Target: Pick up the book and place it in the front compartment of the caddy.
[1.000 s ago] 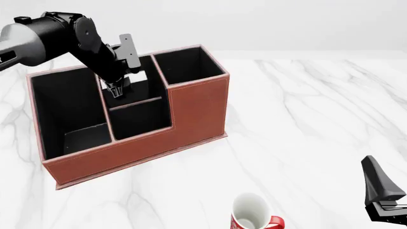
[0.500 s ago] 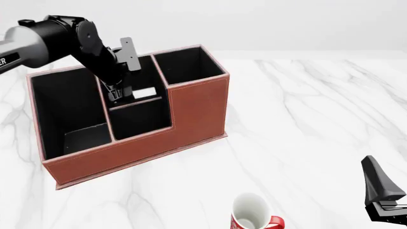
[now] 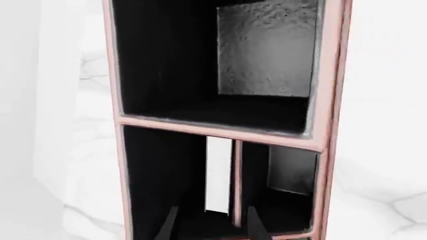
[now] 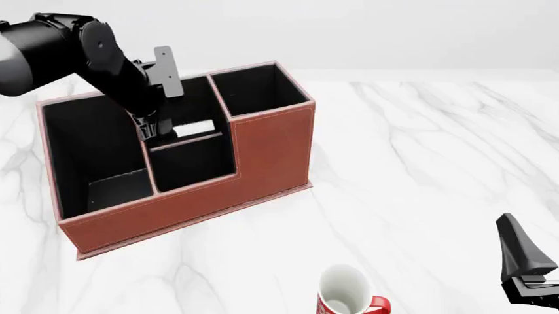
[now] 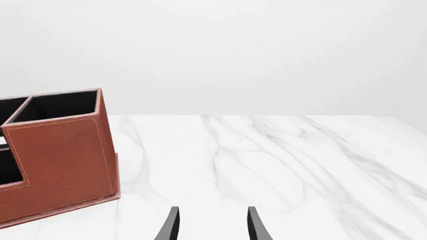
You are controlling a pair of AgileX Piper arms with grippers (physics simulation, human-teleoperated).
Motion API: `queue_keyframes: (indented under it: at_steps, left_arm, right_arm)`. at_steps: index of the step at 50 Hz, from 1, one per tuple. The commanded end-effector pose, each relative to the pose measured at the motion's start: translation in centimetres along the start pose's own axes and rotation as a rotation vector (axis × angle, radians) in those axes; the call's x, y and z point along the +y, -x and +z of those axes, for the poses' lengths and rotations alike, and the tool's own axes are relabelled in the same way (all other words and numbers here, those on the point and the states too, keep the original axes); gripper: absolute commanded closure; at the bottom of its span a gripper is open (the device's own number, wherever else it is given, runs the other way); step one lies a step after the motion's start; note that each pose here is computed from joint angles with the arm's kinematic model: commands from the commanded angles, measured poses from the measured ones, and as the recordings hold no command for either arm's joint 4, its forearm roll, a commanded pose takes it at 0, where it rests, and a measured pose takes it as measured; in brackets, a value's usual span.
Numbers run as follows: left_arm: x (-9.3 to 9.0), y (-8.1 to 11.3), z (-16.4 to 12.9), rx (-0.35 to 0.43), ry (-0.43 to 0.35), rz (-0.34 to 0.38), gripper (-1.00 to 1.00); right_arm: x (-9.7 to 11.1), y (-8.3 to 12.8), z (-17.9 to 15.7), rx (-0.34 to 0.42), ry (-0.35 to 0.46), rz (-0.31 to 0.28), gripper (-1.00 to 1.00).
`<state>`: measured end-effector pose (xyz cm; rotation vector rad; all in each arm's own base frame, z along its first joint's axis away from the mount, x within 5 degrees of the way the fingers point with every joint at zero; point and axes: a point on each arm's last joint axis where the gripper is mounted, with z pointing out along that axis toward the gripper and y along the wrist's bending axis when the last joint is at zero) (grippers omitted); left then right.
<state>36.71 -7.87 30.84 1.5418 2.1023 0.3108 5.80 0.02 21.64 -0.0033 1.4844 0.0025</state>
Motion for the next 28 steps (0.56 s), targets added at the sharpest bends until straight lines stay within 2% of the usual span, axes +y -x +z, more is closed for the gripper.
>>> queue_keyframes:
  at_steps: [1, 8, 11, 13, 14, 18, 25, 28]
  left_arm:
    - [-2.2, 0.0, -2.9, -0.03, 0.017, 0.027, -1.0]
    - [-4.2, 0.2, -4.2, -0.061, 0.028, 0.049, -1.0]
    - [-5.5, 1.7, -5.2, -0.107, 0.03, 0.049, -1.0]
    - [-5.7, 1.2, -5.3, -0.11, 0.045, 0.06, -1.0]
    - [-6.7, 2.1, -5.8, -0.141, 0.04, 0.061, -1.0]
    - [-7.7, 1.1, -5.5, -0.137, 0.045, 0.075, -1.0]
    - [-9.8, 0.4, -6.2, -0.158, 0.046, 0.102, -1.0]
    - [-10.6, -0.5, -6.4, -0.152, 0.049, 0.115, -1.0]
  right_arm:
    - [0.0, 0.0, 0.0, 0.0, 0.0, 0.0, -1.0]
    - [0.0, 0.0, 0.0, 0.0, 0.0, 0.0, -1.0]
    - [0.0, 0.0, 0.0, 0.0, 0.0, 0.0, -1.0]
    - [0.0, 0.0, 0.0, 0.0, 0.0, 0.0, -1.0]
    - [0.0, 0.0, 0.0, 0.0, 0.0, 0.0, -1.0]
    - [0.0, 0.0, 0.0, 0.0, 0.0, 0.0, -1.0]
    - [0.0, 0.0, 0.0, 0.0, 0.0, 0.0, -1.0]
    - [0.0, 0.0, 0.0, 0.0, 0.0, 0.0, -1.0]
